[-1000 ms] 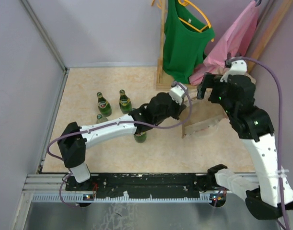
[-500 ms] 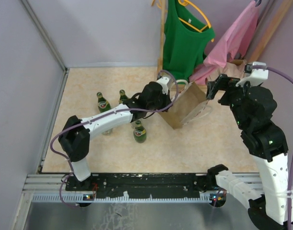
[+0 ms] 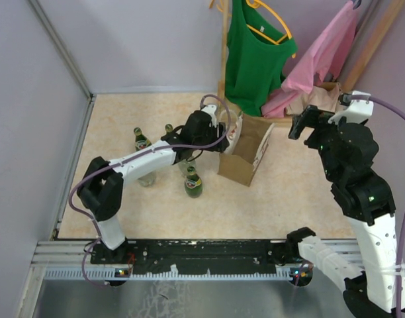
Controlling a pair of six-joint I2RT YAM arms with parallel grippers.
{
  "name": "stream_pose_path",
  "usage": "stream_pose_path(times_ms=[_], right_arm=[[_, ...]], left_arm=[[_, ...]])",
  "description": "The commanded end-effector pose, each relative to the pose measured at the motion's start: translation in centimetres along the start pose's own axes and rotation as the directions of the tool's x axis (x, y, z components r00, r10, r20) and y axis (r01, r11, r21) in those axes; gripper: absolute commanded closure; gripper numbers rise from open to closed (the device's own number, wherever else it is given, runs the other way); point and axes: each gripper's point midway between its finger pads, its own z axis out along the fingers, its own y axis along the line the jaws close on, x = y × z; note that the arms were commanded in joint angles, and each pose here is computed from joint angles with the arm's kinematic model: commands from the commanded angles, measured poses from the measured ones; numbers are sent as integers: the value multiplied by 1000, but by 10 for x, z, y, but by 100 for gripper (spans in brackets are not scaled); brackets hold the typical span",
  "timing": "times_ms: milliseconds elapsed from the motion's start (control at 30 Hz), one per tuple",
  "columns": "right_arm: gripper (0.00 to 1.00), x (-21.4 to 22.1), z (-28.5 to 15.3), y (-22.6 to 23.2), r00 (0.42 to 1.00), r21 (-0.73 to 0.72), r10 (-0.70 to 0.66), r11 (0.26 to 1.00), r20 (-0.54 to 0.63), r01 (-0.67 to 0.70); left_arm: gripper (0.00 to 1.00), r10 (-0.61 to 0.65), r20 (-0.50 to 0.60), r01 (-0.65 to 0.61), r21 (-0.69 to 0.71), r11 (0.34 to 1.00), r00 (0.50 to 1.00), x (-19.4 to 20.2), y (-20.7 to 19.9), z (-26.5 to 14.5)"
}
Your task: Take the beverage out of the canvas bag
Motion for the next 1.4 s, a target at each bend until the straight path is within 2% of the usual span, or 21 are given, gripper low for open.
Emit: stream_pose_path(times_ms=[0, 33, 67, 200, 400, 567, 700, 933, 1200, 1367], right_arm=[[1, -3, 3, -13, 999, 77, 16, 997, 45, -19], [1, 1, 4, -17, 999, 101, 14, 995, 45, -19], [1, 3, 6, -23, 999, 132, 16, 991, 49, -22], [1, 15, 12, -46, 998, 271, 11, 962, 63, -28], [1, 28, 19, -64, 991, 354, 47, 931, 124, -89], [1, 47, 30, -88, 990, 444, 58, 889, 130, -110], [1, 64, 42, -103, 992, 486, 63, 867, 107, -107], [1, 95, 62, -146, 978, 549, 179, 809, 112, -211], [1, 141, 78, -174, 964, 606, 252, 753, 91, -254], [1, 155, 77, -182, 958, 628, 266, 730, 105, -271]], left_arm=[[15, -11, 60, 10, 14, 1000, 998, -17, -5, -23], [2, -4, 68, 2, 31, 1000, 998, -19, -8, -28], [1, 1, 81, -5, 46, 999, 997, -22, -10, -33], [0, 5, 171, -24, 108, 994, 985, -42, -22, -58], [0, 39, 259, -68, 106, 992, 965, -67, -25, -94], [0, 99, 308, -131, 84, 988, 946, -79, -22, -121], [0, 142, 311, -136, -40, 990, 940, -78, 5, -133], [0, 100, 373, -20, -213, 977, 922, -87, 83, -177], [0, 130, 482, 134, -476, 869, 867, -86, 171, -244], [0, 156, 533, 286, -652, 702, 832, -68, 219, -289]])
